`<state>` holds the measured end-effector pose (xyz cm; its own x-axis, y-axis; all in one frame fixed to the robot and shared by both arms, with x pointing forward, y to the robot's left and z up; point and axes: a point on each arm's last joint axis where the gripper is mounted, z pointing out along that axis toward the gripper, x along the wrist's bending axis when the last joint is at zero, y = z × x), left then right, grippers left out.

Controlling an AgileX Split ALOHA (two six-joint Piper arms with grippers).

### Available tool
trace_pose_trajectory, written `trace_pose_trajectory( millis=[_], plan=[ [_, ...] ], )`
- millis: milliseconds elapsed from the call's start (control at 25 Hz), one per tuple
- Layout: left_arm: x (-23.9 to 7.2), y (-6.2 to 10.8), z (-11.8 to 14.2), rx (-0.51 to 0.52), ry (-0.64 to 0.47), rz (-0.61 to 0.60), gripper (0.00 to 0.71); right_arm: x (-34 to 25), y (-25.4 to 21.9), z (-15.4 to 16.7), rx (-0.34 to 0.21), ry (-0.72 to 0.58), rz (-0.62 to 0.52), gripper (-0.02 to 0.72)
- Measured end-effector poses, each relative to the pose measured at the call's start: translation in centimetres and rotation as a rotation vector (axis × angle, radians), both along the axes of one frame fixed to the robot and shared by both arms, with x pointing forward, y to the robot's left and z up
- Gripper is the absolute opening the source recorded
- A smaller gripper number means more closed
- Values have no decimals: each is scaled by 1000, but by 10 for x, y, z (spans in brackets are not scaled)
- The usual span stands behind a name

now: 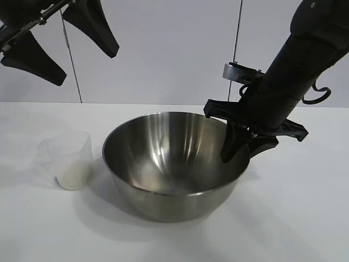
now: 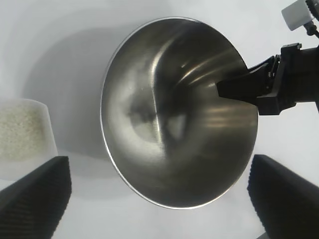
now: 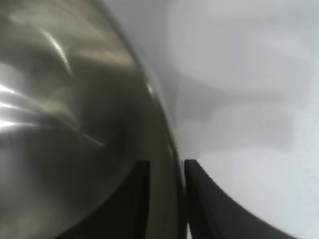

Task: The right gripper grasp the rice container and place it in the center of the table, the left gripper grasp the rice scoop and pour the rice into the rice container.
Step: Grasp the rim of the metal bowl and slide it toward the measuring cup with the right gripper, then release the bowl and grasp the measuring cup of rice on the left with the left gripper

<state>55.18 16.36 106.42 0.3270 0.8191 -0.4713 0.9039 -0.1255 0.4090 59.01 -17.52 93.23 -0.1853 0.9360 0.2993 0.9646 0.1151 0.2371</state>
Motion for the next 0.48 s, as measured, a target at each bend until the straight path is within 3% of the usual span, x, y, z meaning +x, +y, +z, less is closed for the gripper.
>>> trace_pose_trajectory(
  millis=[120, 200, 360, 480],
  plan=[
    [0, 0, 0, 0, 0, 0, 694, 0, 2, 6, 10, 28, 3, 515],
    [0, 0, 0, 0, 0, 0, 694, 2, 3, 20, 22, 17, 14, 608],
    [0, 0, 0, 0, 0, 0, 694, 10, 2, 70, 59, -56, 0, 657],
    [0, 0, 0, 0, -2, 1, 694, 14, -8, 95, 42, -67, -6, 664]
  ],
)
